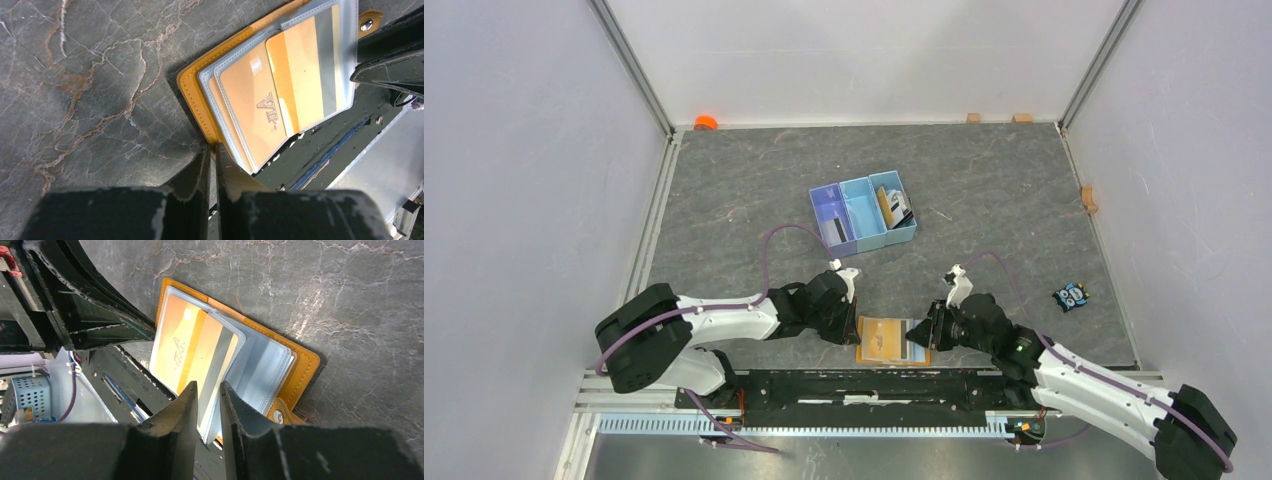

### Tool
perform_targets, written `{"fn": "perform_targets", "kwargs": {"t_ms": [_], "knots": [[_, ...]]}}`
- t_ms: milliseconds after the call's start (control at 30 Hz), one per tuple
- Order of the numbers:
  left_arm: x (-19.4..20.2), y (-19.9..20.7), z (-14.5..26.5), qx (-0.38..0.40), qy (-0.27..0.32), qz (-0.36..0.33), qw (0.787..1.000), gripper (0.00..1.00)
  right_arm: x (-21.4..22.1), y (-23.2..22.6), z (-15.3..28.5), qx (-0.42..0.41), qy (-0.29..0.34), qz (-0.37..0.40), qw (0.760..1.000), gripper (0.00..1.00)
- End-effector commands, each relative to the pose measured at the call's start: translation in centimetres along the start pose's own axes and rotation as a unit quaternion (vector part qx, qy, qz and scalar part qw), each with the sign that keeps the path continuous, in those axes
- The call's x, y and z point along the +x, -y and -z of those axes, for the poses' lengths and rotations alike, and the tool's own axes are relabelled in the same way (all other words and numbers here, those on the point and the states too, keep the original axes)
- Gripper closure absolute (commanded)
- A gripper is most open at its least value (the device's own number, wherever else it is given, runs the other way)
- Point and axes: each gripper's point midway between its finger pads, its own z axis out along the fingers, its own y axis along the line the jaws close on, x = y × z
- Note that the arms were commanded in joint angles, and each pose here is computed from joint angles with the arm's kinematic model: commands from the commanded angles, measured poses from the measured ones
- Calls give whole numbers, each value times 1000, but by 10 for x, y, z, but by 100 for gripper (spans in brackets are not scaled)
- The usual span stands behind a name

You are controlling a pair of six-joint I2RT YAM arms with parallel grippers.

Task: Put the credit cards into the card holder
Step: Insert the credit card into the card holder.

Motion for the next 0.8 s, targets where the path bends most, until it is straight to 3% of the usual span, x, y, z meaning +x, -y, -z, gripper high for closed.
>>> {"fn": "perform_targets", "kwargs": {"t_ms": [0,367,600,767], "knots": [[-7,10,-2,18,7,9,1000,87,-22,-21,0,-14,27,32,999,72],[-9,10,-1,17,15,14,1000,91,-20,-24,-4,2,19,45,999,68],[-7,7,-2,14,13,15,1000,91,-12,7,-5,70,13,43,997,66],[-7,3,0,3,17,14,1000,91,-8,13,-5,74,14,38,996,64]]}}
